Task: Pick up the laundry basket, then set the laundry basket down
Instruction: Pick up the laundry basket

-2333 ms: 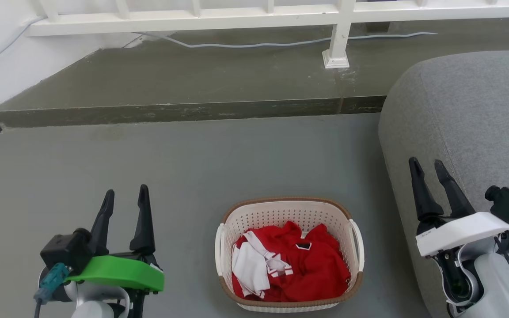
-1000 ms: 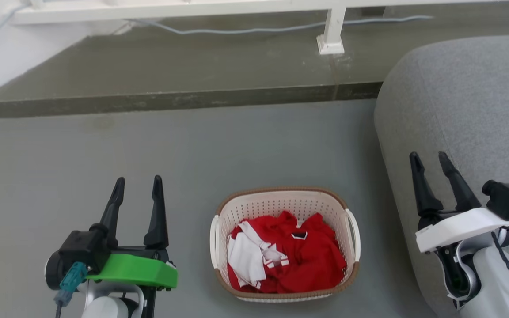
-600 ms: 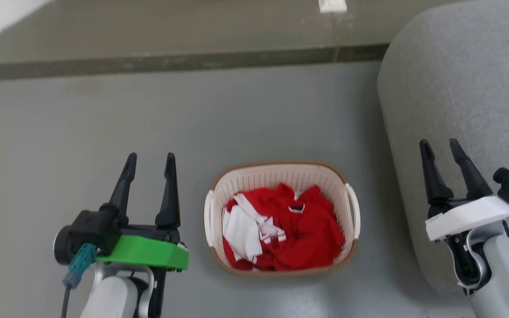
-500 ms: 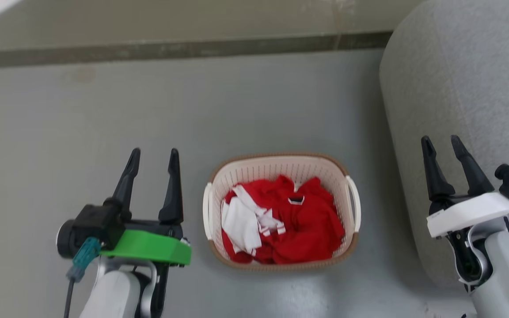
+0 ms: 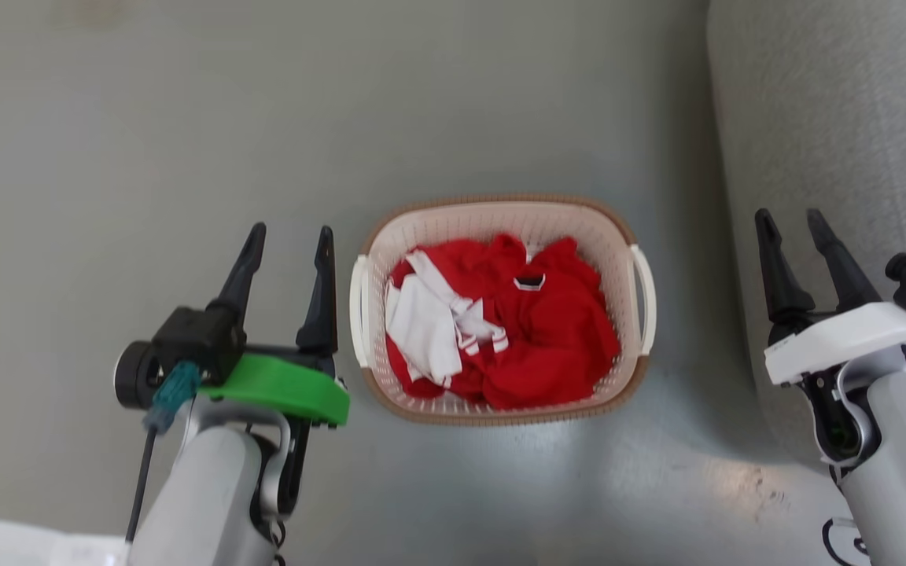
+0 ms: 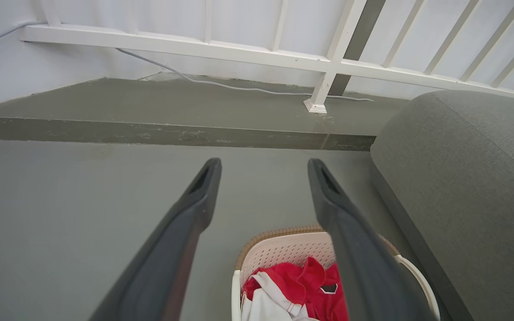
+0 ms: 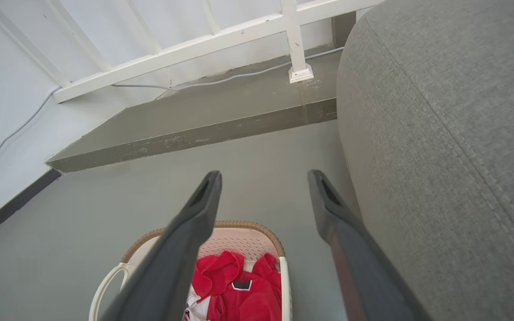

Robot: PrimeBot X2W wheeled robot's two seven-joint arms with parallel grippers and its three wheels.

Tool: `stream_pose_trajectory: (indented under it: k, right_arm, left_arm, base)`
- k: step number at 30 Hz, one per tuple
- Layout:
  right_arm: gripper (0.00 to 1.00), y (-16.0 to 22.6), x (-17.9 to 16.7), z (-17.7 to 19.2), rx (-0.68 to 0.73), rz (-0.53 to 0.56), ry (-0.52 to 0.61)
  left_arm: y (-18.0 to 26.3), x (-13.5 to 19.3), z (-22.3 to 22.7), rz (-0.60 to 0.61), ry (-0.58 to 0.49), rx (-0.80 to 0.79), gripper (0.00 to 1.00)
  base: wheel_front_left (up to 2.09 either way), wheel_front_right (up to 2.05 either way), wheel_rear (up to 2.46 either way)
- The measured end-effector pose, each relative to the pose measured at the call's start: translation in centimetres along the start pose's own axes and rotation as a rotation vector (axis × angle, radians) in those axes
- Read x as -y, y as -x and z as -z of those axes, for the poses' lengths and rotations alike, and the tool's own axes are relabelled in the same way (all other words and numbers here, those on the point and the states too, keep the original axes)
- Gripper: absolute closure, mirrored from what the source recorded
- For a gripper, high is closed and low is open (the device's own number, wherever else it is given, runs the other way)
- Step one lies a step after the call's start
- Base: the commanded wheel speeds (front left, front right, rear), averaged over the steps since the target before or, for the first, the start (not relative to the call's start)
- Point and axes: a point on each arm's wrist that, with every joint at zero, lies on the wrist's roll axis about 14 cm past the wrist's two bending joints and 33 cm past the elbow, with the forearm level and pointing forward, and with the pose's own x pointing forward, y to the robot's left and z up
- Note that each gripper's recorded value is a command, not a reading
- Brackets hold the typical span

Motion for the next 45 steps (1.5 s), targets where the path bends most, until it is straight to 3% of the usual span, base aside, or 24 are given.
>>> stream_pose_trajectory:
  k: [14,37,45]
  right_arm:
    - [0.00,-2.4,2.4,9.5,-0.278,0.037,-0.004]
    - [0.00,-4.9,1.9,20.2,-0.583,-0.030,0.008]
    - [0.00,-4.8,2.0,22.3,-0.640,-0.039,0.008]
  left_arm:
    - [-2.8,-2.6,10.6,-0.027,0.031,-0.280,0.00]
    - [-3.4,-5.2,24.1,-0.030,0.089,-0.655,0.00]
    - [-3.1,-5.0,27.3,-0.015,0.129,-0.741,0.00]
  base:
    - [0.00,0.00,0.00]
    - [0.00,0.00,0.00]
    - [0.00,0.00,0.00]
